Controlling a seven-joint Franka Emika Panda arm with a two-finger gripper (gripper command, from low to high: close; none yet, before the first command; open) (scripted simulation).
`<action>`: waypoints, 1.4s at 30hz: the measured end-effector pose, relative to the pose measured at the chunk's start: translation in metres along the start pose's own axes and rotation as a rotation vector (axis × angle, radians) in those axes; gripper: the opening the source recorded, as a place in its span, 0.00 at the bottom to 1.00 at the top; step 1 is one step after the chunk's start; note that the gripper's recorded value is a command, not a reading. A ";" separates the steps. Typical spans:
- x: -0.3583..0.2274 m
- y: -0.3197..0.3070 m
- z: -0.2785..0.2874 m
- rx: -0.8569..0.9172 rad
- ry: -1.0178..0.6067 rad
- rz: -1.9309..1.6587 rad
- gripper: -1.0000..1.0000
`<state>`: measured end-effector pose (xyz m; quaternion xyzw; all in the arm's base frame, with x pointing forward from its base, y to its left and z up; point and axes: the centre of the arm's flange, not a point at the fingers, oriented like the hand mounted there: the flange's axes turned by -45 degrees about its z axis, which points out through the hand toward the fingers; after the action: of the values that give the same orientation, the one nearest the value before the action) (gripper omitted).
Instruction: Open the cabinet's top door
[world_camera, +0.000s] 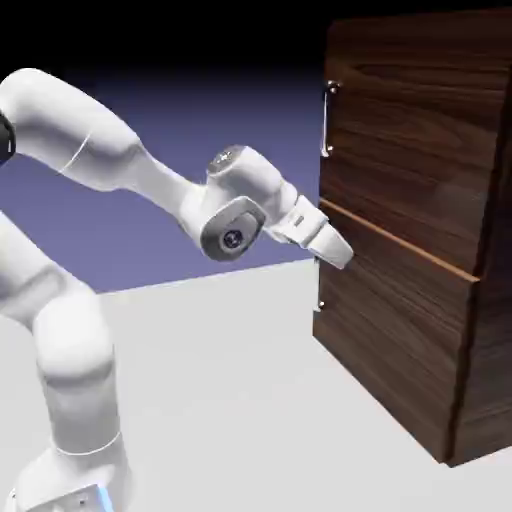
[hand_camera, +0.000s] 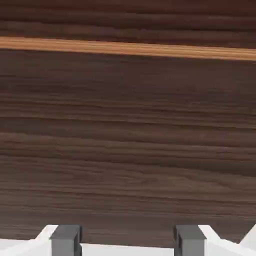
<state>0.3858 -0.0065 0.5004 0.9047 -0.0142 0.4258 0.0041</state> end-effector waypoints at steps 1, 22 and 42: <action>0.010 0.003 -0.012 -0.009 0.031 0.026 0.50; 0.113 -0.087 -0.219 -0.060 0.612 0.240 0.50; 0.096 -0.270 -0.032 -0.010 0.691 -0.001 0.50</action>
<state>0.4301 0.2619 0.5961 0.7070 -0.0136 0.7070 0.0136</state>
